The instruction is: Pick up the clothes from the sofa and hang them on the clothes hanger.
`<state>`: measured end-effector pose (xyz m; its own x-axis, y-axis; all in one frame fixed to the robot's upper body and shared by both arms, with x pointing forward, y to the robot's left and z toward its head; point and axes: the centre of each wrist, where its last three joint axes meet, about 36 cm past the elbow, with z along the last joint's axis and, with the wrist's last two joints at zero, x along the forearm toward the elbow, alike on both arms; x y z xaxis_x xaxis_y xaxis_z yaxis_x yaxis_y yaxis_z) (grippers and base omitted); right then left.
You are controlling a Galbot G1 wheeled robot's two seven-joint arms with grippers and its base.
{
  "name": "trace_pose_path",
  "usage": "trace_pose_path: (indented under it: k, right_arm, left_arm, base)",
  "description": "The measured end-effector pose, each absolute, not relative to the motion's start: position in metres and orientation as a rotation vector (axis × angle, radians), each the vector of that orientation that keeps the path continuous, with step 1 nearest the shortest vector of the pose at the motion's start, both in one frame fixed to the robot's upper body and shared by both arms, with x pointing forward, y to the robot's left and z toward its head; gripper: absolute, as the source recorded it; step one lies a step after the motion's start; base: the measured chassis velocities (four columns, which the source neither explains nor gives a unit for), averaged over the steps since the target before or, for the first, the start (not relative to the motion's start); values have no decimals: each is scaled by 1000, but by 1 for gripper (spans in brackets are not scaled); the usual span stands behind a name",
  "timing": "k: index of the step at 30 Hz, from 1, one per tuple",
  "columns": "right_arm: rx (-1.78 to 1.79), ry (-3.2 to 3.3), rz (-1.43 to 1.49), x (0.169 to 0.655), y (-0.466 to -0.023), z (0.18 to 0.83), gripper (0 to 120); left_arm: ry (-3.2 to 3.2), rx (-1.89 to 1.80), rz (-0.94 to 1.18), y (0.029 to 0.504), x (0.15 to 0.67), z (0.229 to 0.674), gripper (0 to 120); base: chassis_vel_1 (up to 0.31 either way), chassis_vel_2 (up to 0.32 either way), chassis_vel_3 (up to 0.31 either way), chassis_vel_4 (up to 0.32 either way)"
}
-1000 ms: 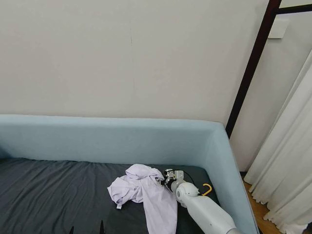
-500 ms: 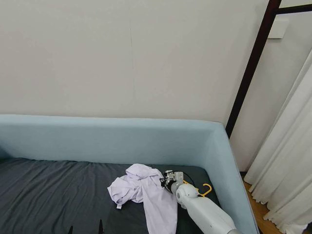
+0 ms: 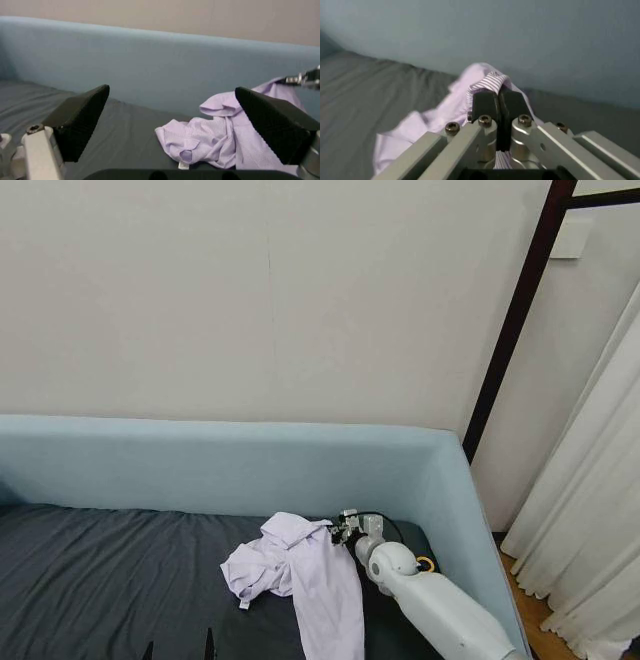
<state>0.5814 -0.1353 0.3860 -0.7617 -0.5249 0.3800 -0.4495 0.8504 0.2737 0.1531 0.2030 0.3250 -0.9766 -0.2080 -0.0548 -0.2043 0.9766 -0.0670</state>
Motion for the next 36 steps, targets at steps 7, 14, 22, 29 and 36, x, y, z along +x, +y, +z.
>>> trace_pose_path:
  k: [7,14,22,29,36]
  right_arm:
    - [843,-2655,-302,573,-125,472,0]
    - [1018,-2742,-332,569,-109,588,0]
    - [1162,-2756,-351,569,-78,674,0]
    - [1186,-2787,-328,591,-53,718,0]
    - [1299,-2782,-350,597,12,767,0]
  left_arm:
    - [3058,-314,-100,202,155,325,99]
    - [3046,-312,-110,202,159,328,99]
    - [3027,-329,-135,202,165,330,99]
    - [3013,-360,-156,202,169,330,99]
    - [3004,-401,-168,204,170,329,99]
  base:
    - [0,0,0,0]
    - [0,0,0,0]
    - [0,0,0,0]
    - [0,0,0,0]
    - [0,0,0,0]
